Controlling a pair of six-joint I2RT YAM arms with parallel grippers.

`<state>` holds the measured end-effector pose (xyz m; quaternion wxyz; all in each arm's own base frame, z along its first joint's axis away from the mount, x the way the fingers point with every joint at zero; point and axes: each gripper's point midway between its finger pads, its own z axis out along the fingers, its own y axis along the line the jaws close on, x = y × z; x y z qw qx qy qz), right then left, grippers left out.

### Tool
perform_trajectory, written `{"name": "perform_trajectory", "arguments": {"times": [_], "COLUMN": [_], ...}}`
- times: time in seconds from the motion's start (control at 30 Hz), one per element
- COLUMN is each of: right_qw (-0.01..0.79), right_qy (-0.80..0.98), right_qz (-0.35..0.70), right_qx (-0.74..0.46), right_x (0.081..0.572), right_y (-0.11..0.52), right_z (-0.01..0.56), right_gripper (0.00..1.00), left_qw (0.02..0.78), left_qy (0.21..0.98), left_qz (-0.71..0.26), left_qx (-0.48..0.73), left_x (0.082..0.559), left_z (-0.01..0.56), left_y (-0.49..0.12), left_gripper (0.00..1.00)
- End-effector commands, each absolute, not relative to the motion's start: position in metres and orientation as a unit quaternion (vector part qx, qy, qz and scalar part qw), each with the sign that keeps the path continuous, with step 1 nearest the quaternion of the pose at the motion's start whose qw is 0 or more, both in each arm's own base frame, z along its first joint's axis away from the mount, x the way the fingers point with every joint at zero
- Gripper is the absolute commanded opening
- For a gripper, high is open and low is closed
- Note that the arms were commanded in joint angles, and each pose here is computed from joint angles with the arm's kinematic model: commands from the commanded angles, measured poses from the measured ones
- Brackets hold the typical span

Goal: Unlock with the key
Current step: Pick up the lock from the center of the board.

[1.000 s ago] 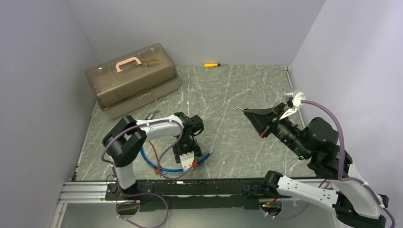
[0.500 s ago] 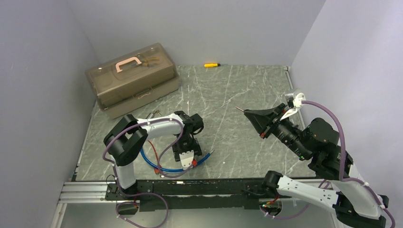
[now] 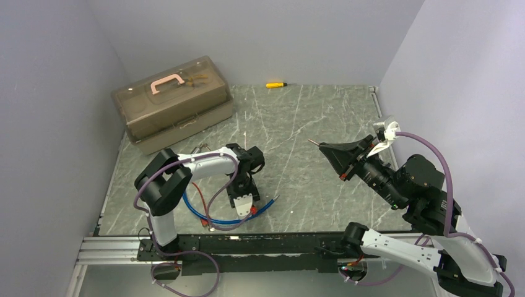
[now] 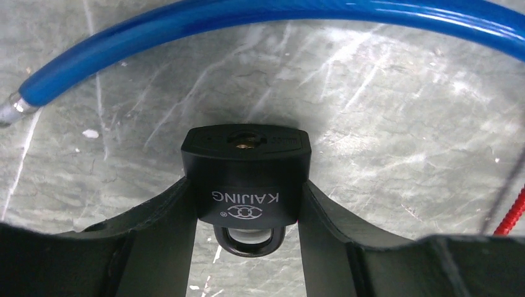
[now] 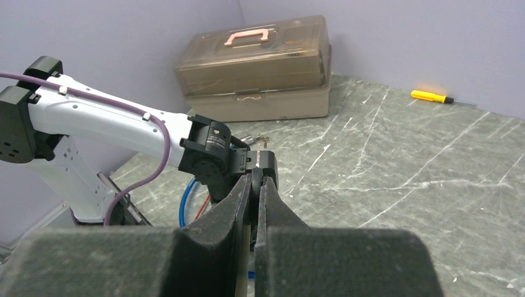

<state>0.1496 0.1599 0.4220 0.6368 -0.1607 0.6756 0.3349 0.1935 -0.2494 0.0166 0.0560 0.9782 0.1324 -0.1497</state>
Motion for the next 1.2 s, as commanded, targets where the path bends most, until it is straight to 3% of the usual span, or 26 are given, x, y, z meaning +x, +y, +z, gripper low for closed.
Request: {"name": "perform_trajectory", "arguments": {"times": [0.0, 0.13, 0.27, 0.5, 0.7, 0.93, 1.17], "right_qw": [0.645, 0.647, 0.653, 0.661, 0.649, 0.612, 0.561], "right_qy": [0.669, 0.671, 0.671, 0.661, 0.665, 0.659, 0.662], "right_qz": [0.337, 0.327, 0.315, 0.313, 0.323, 0.377, 0.418], "right_qx": [-0.151, -0.156, -0.158, -0.166, -0.181, -0.221, -0.269], "right_x": [0.15, 0.153, 0.157, 0.158, 0.158, 0.148, 0.144], "right_y": [0.156, 0.158, 0.157, 0.159, 0.172, 0.206, 0.251], "right_z": [0.429, 0.429, 0.435, 0.451, 0.453, 0.451, 0.439], "right_gripper": [0.0, 0.0, 0.0, 0.0, 0.0, 0.0, 0.0], "left_qw": [0.146, 0.23, 0.359, 0.548, 0.67, 0.713, 0.739], "left_qy": [0.183, 0.28, 0.295, 0.238, 0.136, 0.092, 0.124], "left_qz": [-0.129, -0.099, -0.055, -0.028, 0.032, 0.107, 0.173], "left_qx": [0.964, 0.927, 0.884, 0.801, 0.729, 0.687, 0.639], "left_x": [0.208, 0.223, 0.229, 0.182, 0.14, 0.13, 0.14], "left_z": [0.033, 0.079, 0.152, 0.262, 0.349, 0.402, 0.441], "left_y": [-0.286, -0.291, -0.29, -0.261, -0.234, -0.215, -0.185], "left_gripper": [0.0, 0.0, 0.0, 0.0, 0.0, 0.0, 0.0]}}
